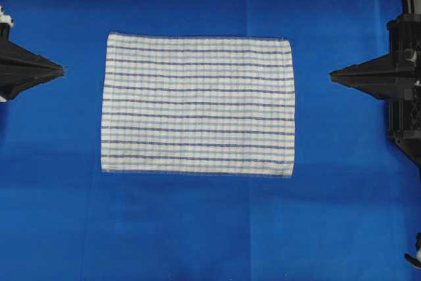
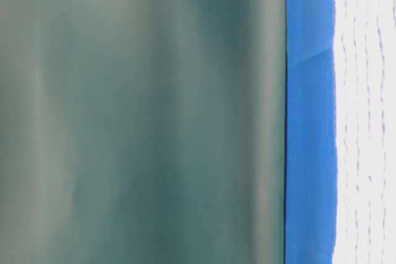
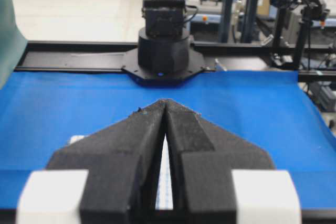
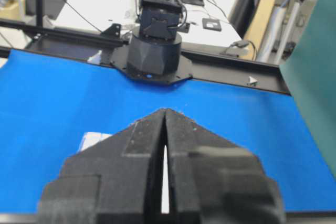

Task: Fold the blue towel.
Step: 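Move both grippers to the towel's top corners and grasp them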

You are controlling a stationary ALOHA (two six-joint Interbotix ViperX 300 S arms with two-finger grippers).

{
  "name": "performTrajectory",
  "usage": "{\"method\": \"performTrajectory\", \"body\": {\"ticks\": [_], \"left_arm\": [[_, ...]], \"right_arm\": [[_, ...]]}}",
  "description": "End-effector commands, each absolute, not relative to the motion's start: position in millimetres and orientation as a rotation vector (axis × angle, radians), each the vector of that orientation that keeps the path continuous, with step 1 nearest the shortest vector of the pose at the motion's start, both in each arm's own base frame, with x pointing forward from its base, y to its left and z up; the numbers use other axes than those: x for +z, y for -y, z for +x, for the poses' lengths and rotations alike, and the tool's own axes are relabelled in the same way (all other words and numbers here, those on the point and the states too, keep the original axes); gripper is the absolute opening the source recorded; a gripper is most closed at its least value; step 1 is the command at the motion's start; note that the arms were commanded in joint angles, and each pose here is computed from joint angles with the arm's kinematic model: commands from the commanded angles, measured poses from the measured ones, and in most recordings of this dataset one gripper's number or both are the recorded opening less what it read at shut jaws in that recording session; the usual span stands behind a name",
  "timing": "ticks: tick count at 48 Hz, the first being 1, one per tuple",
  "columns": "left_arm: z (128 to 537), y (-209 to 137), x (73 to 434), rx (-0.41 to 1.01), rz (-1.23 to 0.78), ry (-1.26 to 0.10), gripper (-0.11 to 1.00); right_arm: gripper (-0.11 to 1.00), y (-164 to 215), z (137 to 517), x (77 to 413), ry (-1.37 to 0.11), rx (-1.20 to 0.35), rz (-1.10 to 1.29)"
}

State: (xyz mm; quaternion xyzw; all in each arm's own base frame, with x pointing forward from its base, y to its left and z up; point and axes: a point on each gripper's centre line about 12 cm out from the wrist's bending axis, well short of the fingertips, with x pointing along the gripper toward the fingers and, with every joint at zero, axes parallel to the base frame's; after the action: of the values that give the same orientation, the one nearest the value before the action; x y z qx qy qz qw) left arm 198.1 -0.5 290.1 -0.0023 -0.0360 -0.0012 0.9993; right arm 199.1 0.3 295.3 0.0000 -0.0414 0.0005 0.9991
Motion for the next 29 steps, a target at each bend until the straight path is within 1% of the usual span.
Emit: {"method": "performTrajectory", "body": {"ticks": [1, 11, 23, 29], "left_arm": [[201, -1, 293, 0.006, -0.039, 0.064, 0.00], [206, -11, 285, 0.058, -0.036, 0.032, 0.00], [226, -40, 246, 0.184, -0.053, -0.140, 0.00], [236, -51, 223, 0.221, -0.064, -0.230, 0.01]], "right_arm": [[0.01, 2, 202, 299, 0.089, -0.010, 0.006], [0.01, 19, 220, 287, -0.031, -0.091, 0.036], [0.01, 57, 237, 250, -0.194, -0.253, 0.102], [0.01, 74, 242, 231, -0.263, -0.318, 0.135]]}}
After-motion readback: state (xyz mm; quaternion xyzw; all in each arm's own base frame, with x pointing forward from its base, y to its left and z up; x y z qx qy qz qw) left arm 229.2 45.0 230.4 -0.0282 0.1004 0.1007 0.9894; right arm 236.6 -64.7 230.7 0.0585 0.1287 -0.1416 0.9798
